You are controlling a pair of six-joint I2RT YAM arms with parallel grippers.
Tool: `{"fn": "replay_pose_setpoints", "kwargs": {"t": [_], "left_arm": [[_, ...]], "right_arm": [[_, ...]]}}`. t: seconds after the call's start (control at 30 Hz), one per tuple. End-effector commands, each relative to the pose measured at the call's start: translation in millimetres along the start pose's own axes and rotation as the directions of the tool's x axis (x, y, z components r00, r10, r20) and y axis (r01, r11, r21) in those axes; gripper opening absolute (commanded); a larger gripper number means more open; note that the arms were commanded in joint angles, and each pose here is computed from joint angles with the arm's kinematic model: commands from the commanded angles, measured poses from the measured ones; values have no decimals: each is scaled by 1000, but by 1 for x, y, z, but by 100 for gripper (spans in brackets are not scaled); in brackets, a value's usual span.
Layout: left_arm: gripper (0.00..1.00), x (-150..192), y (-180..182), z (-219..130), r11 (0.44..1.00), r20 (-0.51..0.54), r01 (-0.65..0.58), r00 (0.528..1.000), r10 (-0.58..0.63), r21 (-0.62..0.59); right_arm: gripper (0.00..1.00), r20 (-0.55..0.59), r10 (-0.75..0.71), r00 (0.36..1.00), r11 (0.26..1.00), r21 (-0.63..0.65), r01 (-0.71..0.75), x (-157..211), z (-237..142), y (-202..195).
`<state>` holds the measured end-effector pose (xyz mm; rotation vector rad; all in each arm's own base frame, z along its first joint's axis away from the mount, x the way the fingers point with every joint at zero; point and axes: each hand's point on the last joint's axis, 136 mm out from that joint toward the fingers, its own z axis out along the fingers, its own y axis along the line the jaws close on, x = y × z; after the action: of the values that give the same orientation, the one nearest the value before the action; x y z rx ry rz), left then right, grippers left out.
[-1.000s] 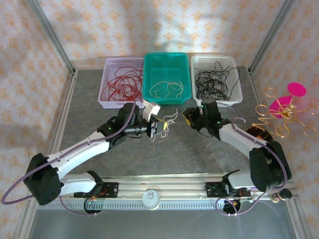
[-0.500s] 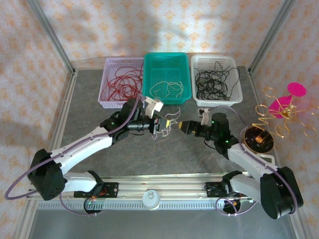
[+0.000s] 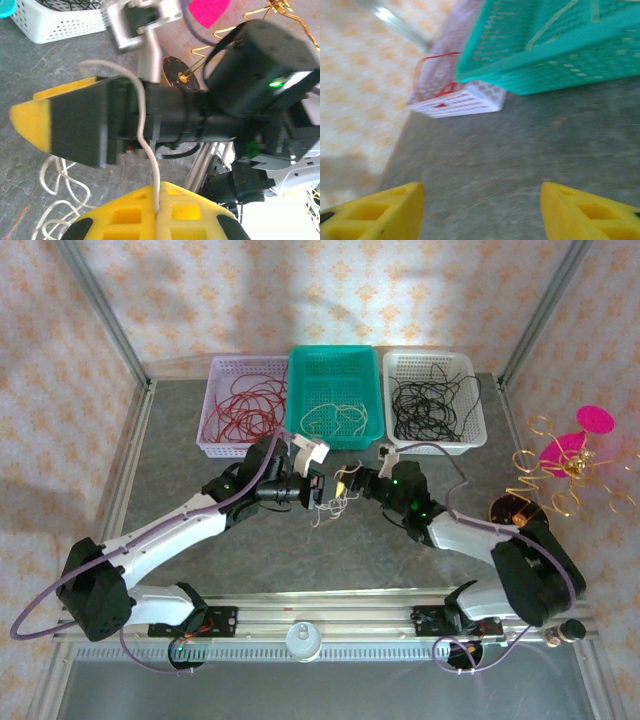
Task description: Untangle the cables
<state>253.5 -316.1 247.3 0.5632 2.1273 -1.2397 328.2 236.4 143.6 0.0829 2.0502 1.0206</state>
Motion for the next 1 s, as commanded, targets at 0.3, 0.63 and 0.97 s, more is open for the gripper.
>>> {"fn": "replay_pose_setpoints", "kwargs": {"t": [0.3,0.63,0.97], "left_arm": [[0,-85,-84,-49,991,174,-110,980,94,82],[0,-150,-123,-91,984,302,-177,938,169,0],[0,-200,-159,-128,970,429,-239,873,234,-43]], "right_arm": [[49,-24,15,1000,932,363,-5,50,1,-108],[46,-82,0,997,883,468,39,77,-18,-142],[51,-120,-25,992,850,520,84,87,-43,-154]]}}
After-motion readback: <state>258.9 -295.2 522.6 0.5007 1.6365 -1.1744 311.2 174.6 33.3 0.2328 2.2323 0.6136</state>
